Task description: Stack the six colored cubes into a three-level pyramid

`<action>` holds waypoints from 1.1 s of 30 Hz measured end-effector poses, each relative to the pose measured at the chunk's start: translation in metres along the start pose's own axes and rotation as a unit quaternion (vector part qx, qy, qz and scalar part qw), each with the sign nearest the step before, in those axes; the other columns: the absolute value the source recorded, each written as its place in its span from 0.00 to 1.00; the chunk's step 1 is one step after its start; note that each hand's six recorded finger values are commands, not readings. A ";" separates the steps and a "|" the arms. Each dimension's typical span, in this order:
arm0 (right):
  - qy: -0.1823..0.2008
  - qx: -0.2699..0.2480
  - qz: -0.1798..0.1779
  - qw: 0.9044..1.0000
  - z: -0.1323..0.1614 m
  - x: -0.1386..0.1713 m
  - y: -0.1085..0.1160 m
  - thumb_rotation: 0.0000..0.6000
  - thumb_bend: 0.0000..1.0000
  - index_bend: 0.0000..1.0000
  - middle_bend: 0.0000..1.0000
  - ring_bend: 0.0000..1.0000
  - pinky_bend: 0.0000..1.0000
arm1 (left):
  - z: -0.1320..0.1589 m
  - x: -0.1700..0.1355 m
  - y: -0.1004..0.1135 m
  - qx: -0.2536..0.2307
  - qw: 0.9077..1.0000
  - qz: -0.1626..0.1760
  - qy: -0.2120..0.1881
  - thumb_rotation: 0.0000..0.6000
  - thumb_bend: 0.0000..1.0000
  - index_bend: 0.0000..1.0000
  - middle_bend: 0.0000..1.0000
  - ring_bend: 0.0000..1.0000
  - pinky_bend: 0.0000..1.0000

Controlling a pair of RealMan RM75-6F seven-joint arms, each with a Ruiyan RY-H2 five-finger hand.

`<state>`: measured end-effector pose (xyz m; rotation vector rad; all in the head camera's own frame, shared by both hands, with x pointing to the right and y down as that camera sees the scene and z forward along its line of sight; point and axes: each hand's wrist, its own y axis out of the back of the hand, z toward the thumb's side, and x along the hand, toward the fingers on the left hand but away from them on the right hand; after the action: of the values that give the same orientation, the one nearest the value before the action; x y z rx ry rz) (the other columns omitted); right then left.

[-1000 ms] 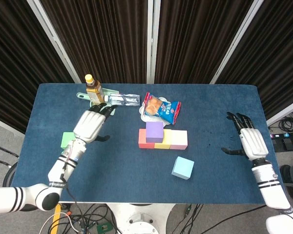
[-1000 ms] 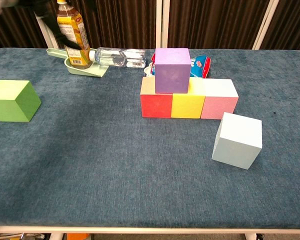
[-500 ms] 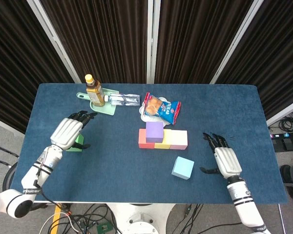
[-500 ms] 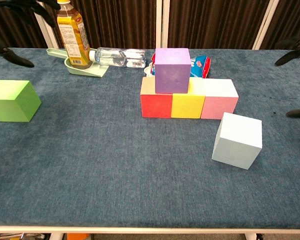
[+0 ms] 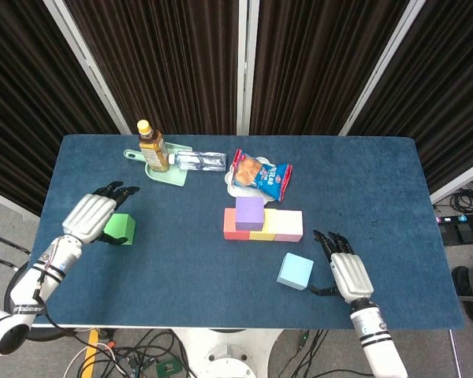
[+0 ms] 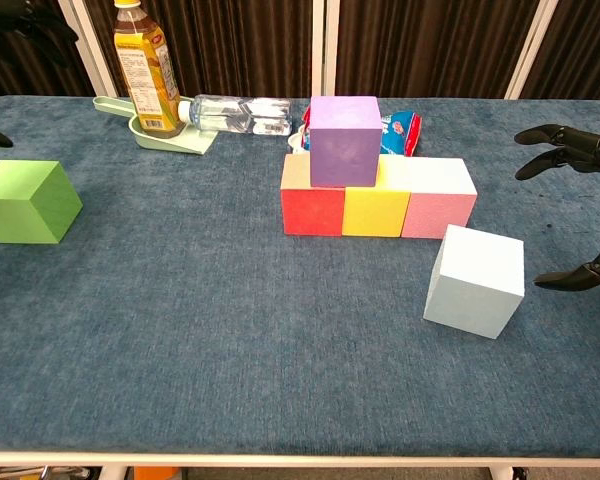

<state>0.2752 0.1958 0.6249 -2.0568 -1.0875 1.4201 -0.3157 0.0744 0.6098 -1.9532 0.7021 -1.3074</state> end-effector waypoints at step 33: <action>-0.017 0.026 0.001 1.000 0.000 -0.017 -0.036 1.00 0.12 0.00 0.37 0.00 0.00 | -0.016 -0.006 -0.014 -0.005 1.000 -0.019 0.018 1.00 0.00 0.11 0.16 0.06 0.21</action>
<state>0.2592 0.2045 0.6606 -2.0051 -1.0501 1.4743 -0.3316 0.0838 0.6217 -1.9642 0.6942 -1.3667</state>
